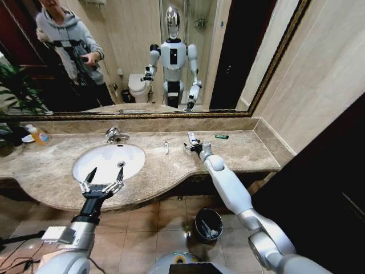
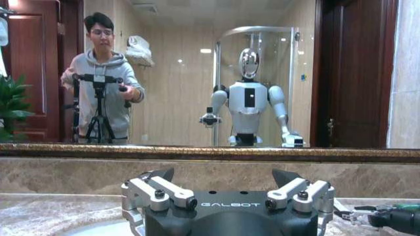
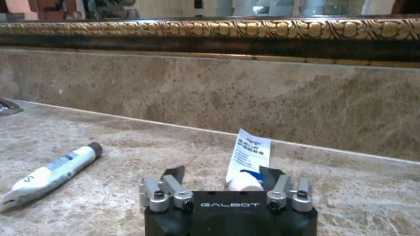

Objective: Pick up the trash from the sink and place it in the trash bin.

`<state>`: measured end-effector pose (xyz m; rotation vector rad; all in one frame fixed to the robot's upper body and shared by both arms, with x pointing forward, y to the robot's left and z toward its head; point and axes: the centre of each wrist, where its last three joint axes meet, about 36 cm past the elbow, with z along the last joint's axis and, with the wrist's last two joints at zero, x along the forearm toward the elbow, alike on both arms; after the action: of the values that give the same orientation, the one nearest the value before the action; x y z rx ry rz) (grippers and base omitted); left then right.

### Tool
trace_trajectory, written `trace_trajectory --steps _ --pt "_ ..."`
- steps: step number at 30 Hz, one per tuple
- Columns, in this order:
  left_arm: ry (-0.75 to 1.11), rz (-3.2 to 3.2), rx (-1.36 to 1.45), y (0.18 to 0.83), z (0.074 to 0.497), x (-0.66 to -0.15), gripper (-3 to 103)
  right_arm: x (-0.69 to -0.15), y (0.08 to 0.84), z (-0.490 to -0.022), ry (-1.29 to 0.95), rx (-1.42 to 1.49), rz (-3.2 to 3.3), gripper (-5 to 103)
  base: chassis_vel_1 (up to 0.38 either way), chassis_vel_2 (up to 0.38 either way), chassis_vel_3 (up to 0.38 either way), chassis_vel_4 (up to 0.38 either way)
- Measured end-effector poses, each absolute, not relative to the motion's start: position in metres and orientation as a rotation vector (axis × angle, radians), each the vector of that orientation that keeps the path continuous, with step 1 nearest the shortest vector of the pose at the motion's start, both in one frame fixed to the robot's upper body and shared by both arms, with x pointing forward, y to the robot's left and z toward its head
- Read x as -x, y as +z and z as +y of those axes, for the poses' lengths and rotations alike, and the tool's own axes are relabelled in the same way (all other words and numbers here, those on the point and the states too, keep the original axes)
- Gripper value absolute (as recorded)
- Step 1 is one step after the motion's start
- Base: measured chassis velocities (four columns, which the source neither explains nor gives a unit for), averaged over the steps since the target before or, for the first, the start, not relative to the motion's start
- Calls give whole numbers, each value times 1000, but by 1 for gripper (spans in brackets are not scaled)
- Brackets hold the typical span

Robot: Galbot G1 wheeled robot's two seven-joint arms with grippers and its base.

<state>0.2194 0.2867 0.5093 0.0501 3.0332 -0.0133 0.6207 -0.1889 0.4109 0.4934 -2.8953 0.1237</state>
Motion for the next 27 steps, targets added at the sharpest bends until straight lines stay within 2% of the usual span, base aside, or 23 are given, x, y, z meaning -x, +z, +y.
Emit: trace_trajectory --steps 1,4,6,7,12,13,14,16,20,22,24,25,27 --pt "-13 3033 -50 509 287 -219 100 -621 411 -189 124 -493 -2895 80 0 0 0 0" --pt "-13 3033 -50 509 287 -219 100 -621 409 -193 104 -485 -2894 63 0 0 0 0" --pt "-13 3033 -50 509 287 -219 100 -620 408 -194 87 -485 -2888 63 0 0 0 0" --pt "-13 3033 -50 509 287 -219 100 -619 406 -196 77 -482 -2883 52 0 0 0 0" --pt "-13 3033 -50 509 287 -219 100 -616 404 -201 93 -477 -2884 42 0 0 0 0" --pt "-13 3033 -50 509 287 -219 100 -616 404 -203 95 -478 -2885 31 0 0 0 0" --pt "-13 3033 -50 509 287 -219 100 -615 404 -204 95 -477 -2888 27 0 0 0 0" --pt "-13 3033 -50 509 287 -219 100 -614 405 -205 94 -476 -2891 27 0 0 0 0" --pt "-13 3033 -50 509 287 -219 100 -608 411 -212 83 -477 -2915 13 0 0 0 0" --pt "-13 3033 -50 509 287 -219 100 -607 412 -213 82 -478 -2919 13 0 0 0 0" --pt "-13 3033 -50 509 287 -219 100 -602 417 -218 78 -481 -2943 9 0 0 0 0" --pt "-13 3033 -50 509 287 -219 100 -595 423 -224 69 -487 -2963 2 0 0 0 0" --pt "-13 3033 -50 509 287 -219 100 -586 431 -231 55 -492 -2987 1 0 0 0 0"
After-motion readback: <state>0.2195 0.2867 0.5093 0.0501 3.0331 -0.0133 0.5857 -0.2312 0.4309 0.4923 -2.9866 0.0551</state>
